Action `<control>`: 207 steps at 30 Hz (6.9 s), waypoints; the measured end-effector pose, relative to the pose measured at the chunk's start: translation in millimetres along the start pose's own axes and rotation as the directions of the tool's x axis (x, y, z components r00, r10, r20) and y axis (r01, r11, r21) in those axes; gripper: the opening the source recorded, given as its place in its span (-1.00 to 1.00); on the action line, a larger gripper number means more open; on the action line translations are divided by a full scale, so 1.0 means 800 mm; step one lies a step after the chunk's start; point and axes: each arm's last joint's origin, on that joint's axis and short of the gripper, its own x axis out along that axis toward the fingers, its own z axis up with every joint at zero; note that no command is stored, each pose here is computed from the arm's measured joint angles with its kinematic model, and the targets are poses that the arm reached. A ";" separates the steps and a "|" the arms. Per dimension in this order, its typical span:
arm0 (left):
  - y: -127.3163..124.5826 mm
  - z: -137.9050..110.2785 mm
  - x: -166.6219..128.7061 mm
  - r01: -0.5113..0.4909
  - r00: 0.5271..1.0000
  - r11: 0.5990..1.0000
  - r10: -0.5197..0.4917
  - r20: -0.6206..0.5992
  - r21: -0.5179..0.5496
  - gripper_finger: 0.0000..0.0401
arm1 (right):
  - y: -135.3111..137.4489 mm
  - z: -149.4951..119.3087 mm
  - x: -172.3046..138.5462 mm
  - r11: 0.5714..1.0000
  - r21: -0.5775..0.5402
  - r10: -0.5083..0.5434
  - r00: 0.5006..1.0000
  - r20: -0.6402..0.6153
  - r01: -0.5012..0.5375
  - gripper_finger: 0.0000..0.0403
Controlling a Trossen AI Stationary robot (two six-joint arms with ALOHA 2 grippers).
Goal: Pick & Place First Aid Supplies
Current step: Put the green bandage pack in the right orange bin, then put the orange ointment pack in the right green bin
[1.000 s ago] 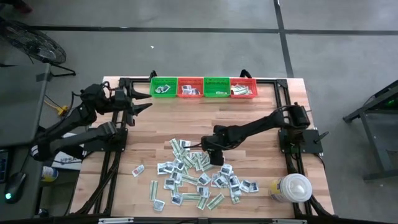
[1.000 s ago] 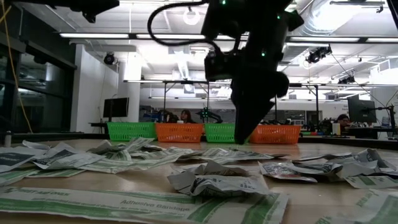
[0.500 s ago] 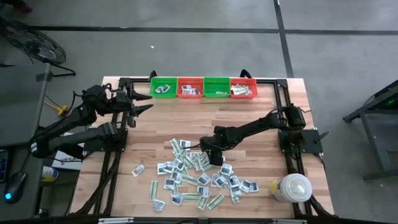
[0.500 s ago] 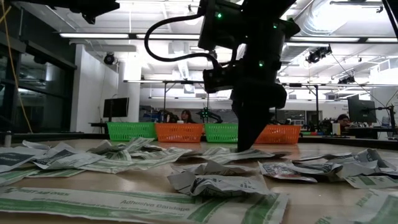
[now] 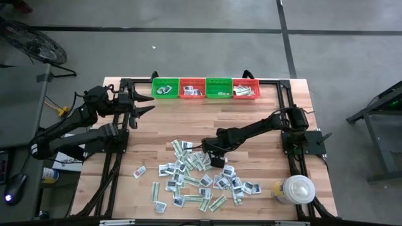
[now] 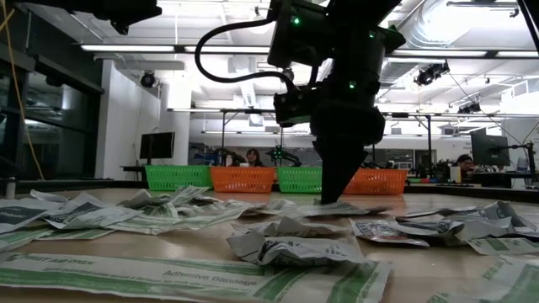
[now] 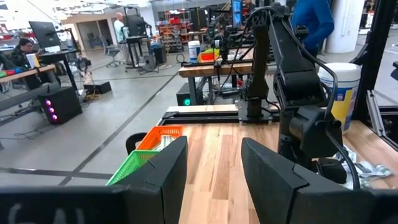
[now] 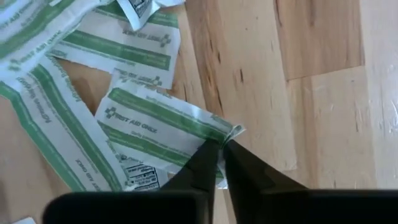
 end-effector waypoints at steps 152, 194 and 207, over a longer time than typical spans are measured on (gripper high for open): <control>0.019 -0.016 0.043 -0.180 0.973 0.979 0.191 -0.127 0.094 -0.25 | -0.230 -0.003 -0.163 0.989 0.103 0.082 0.970 0.228 -0.108 -0.26; 0.014 -0.031 0.041 -0.095 0.965 0.995 0.101 -0.240 0.035 -0.25 | 0.010 -0.095 -0.061 0.979 -0.196 0.107 0.967 0.230 -0.062 -0.32; 0.013 -0.031 0.041 -0.081 0.968 0.996 0.088 -0.237 0.036 -0.25 | 0.008 -0.096 -0.057 0.985 -0.171 0.077 0.963 0.260 -0.032 -0.32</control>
